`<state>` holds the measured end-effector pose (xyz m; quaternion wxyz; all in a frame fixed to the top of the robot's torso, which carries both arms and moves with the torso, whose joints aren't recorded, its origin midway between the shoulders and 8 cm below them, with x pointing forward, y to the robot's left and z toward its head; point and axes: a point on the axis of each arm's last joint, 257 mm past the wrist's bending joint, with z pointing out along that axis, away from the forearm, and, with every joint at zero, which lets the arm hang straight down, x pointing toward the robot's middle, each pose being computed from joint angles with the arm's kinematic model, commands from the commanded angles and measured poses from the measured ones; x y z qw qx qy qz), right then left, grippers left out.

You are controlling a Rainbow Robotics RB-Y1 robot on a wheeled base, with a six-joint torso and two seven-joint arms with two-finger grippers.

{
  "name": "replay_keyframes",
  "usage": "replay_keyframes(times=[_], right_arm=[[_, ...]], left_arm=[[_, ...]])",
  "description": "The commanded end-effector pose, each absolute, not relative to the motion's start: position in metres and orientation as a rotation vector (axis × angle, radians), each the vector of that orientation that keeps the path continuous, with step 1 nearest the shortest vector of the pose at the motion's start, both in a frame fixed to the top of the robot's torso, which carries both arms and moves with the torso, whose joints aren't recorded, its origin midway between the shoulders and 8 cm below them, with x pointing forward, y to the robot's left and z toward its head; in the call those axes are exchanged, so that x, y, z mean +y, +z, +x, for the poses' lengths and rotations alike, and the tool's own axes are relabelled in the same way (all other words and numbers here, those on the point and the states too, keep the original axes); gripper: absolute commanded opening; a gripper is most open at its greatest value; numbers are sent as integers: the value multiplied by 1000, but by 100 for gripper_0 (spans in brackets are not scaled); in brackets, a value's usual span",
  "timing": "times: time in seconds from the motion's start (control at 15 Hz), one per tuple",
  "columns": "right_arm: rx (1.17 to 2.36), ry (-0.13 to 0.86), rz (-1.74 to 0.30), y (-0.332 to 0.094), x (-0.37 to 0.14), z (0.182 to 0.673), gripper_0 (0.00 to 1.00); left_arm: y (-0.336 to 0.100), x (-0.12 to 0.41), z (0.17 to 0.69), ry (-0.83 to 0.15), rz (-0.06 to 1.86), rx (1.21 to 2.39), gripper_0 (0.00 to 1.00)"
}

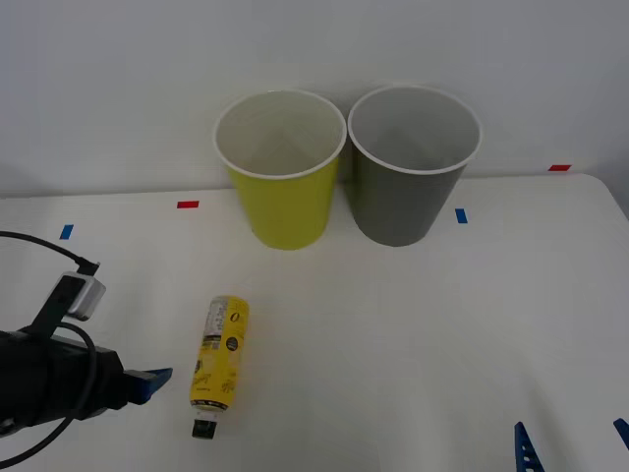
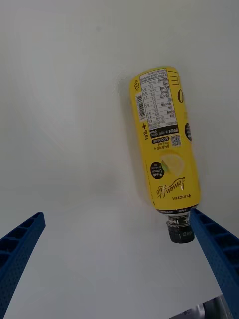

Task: Put cans in the gray bin and PET bottles in the light green bin.

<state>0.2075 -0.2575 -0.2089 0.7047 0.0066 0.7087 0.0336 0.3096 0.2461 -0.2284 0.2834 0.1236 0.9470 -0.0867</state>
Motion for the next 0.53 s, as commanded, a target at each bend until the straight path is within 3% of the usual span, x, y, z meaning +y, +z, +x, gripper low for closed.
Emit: replay_keyframes(times=[0.07, 0.53], right_arm=[[1576, 75, 15, -209, -258, 208, 100], [1576, 75, 15, -209, -258, 208, 100]], left_arm=[[-233, 234, 316, -266, 278, 2520, 100], [-234, 195, 319, -323, 246, 2545, 100]])
